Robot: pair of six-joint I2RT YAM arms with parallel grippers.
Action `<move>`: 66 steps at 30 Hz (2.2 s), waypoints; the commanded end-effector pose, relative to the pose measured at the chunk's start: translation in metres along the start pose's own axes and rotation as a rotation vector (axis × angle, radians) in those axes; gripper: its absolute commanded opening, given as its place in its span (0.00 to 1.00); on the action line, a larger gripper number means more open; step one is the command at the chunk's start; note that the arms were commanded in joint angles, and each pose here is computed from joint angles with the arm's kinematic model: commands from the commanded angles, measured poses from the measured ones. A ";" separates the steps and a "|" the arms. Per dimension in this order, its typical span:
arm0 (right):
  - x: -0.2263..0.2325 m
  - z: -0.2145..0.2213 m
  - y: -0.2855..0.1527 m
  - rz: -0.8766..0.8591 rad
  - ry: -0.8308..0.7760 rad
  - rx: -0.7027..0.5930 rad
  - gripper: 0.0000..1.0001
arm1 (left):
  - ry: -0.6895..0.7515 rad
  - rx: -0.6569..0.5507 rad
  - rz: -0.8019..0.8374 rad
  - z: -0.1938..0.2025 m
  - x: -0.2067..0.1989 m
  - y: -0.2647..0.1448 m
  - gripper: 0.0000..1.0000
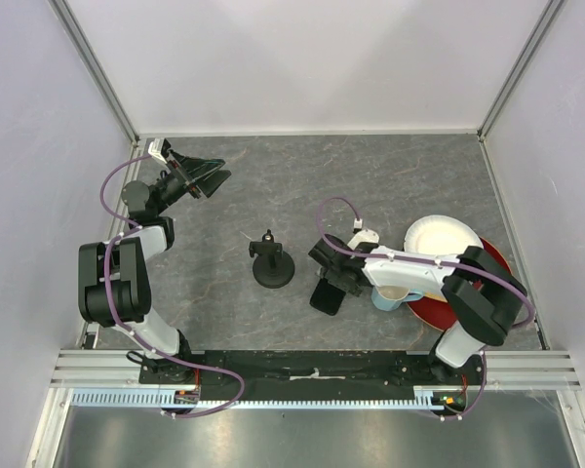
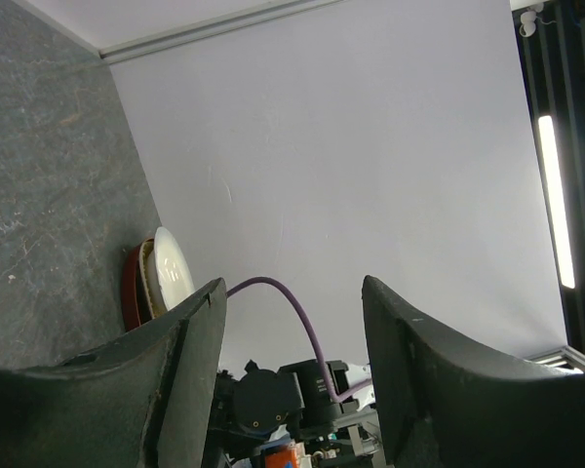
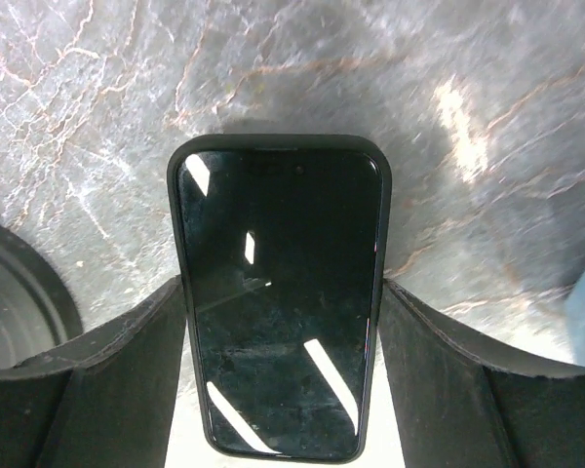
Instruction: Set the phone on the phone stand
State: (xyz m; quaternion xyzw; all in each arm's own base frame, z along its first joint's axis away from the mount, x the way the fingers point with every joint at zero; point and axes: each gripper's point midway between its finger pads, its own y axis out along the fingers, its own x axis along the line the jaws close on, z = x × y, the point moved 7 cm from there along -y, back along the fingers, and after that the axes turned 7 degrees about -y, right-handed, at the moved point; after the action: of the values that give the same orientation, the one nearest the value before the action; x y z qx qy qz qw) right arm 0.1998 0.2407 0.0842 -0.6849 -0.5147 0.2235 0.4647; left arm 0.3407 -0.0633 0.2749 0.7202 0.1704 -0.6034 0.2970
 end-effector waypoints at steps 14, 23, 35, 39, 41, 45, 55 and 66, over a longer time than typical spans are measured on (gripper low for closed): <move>0.005 -0.080 -0.140 -0.847 -0.456 -0.688 0.00 | 0.053 0.040 0.015 0.005 -0.009 0.003 0.61; -0.006 -0.092 -0.189 -0.989 -0.648 -0.875 0.00 | 0.527 0.320 0.109 0.080 -0.087 0.042 0.63; 0.007 -0.086 -0.220 -1.180 -0.700 -0.860 0.00 | 0.828 0.554 -0.098 0.156 -0.082 0.070 0.73; 0.016 -0.088 -0.229 -1.197 -0.697 -0.869 0.00 | 0.853 0.630 -0.092 0.168 -0.078 0.074 0.73; 0.020 -0.091 -0.234 -1.199 -0.697 -0.874 0.00 | 0.856 0.672 -0.079 0.180 -0.078 0.074 0.73; 0.025 -0.094 -0.240 -1.192 -0.698 -0.883 0.00 | 0.881 0.749 -0.054 0.201 -0.077 0.076 0.73; 0.023 -0.100 -0.246 -1.118 -0.681 -0.898 0.00 | 0.912 0.799 -0.073 0.215 -0.072 0.077 0.61; 0.020 -0.080 -0.213 -0.918 -0.836 -0.705 0.98 | 1.039 0.664 -0.114 0.206 -0.078 0.072 0.02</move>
State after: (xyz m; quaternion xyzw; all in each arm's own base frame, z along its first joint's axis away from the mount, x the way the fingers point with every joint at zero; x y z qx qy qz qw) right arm 0.1645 0.2397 0.3151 -0.3467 -0.9376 0.0157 0.0216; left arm 0.2089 -0.2450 0.3227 0.9423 0.1136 -0.2818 -0.1408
